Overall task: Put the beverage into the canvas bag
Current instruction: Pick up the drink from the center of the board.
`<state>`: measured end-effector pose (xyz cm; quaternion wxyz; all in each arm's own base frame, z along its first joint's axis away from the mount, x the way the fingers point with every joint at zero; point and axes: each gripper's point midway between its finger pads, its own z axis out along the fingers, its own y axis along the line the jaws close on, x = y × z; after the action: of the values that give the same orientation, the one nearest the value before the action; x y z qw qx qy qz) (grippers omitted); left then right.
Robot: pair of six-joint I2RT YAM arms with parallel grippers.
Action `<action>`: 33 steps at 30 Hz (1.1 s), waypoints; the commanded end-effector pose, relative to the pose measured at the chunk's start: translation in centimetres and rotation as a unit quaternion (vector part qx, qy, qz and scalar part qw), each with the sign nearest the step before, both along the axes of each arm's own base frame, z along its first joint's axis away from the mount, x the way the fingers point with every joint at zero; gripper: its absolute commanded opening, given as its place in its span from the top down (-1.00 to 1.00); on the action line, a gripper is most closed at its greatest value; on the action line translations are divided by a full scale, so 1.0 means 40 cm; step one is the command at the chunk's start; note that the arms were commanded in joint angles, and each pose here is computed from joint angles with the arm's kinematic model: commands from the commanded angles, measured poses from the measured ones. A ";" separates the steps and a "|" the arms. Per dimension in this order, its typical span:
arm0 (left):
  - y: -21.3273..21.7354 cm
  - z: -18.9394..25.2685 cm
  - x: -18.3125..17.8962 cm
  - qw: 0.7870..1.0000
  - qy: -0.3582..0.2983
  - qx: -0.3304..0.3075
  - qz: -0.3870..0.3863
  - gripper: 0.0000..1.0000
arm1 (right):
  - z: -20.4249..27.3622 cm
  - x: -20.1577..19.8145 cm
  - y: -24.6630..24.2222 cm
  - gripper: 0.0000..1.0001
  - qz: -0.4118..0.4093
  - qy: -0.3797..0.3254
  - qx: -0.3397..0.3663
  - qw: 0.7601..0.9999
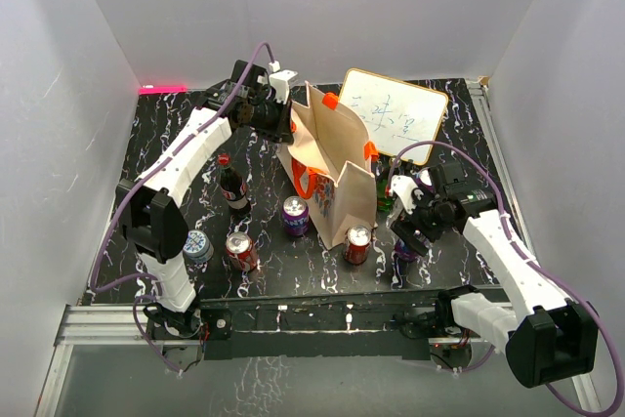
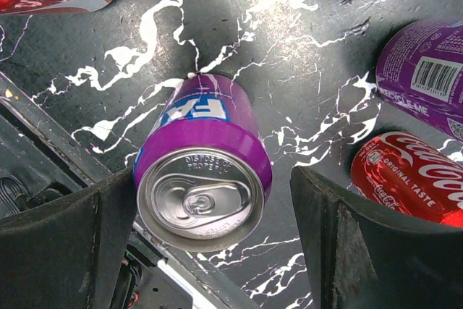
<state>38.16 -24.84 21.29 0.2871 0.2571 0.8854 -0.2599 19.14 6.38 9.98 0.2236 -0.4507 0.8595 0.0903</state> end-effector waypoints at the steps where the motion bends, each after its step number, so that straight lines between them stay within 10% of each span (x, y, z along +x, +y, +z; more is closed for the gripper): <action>1: 0.013 0.044 -0.019 1.000 -0.018 -0.004 -0.002 1.00 | 0.013 0.031 0.017 -0.69 0.018 -0.032 0.011 0.999; 14: 0.017 0.036 -0.022 1.000 -0.017 0.000 -0.004 1.00 | -0.006 0.028 0.018 -0.58 0.026 -0.018 0.008 0.999; 25: 0.010 0.017 -0.012 1.000 -0.019 -0.003 -0.006 1.00 | 0.081 0.061 0.040 0.79 0.019 -0.057 0.034 0.998; 33: -0.010 0.039 -0.015 0.999 -0.023 -0.021 -0.028 1.00 | 0.289 0.090 0.081 0.85 0.023 -0.130 0.090 0.987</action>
<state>38.33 -25.00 20.99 0.2952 0.2656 0.8795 -0.2623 20.78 7.79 14.34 0.2675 -0.4555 0.8425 0.1055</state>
